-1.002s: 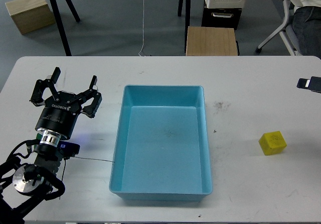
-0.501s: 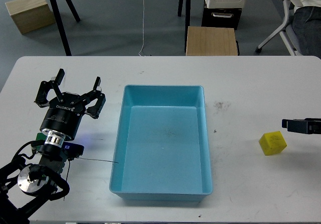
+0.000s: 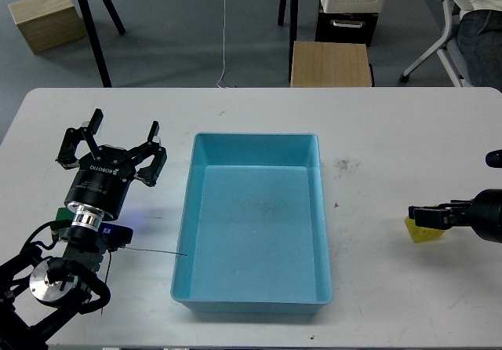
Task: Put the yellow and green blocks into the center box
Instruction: 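Lower the right gripper onto the yellow cube and close on it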
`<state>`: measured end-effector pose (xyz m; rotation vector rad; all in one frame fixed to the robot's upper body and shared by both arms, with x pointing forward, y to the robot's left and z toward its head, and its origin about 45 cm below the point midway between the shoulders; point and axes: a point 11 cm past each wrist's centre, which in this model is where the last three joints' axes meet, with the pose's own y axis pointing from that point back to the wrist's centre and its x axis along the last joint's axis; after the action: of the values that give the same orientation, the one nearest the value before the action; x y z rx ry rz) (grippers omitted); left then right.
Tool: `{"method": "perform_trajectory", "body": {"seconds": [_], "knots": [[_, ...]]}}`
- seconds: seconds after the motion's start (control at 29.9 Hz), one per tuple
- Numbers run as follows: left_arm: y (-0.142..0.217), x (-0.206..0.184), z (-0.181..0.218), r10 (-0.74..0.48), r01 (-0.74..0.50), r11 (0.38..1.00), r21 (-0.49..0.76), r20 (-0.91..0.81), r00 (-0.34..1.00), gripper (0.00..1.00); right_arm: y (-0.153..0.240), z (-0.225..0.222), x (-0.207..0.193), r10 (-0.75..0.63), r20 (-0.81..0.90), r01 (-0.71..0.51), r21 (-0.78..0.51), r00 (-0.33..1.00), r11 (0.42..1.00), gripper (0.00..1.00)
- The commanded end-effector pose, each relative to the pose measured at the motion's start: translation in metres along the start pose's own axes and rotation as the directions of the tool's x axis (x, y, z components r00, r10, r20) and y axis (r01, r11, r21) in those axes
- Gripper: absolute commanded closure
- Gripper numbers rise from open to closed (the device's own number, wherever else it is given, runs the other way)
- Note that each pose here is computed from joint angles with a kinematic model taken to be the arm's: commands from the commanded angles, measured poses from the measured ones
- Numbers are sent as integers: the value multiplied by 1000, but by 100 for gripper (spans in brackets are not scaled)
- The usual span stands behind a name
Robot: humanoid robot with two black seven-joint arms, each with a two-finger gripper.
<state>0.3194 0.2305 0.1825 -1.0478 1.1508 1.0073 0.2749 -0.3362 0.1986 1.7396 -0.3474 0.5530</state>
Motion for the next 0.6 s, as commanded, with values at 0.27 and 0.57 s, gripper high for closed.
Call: {"method": "perform_trajectory", "body": {"seconds": [0.27, 0.57], "knots": [[1, 7, 5, 18, -18, 1000, -11, 16, 1000, 0, -14, 1, -2, -12, 20, 12, -3, 1000, 1000, 7], [1, 9, 6, 22, -21, 1000, -15, 20, 1000, 0, -28, -6, -5, -12, 2, 12, 6, 1000, 1000, 11]]}}
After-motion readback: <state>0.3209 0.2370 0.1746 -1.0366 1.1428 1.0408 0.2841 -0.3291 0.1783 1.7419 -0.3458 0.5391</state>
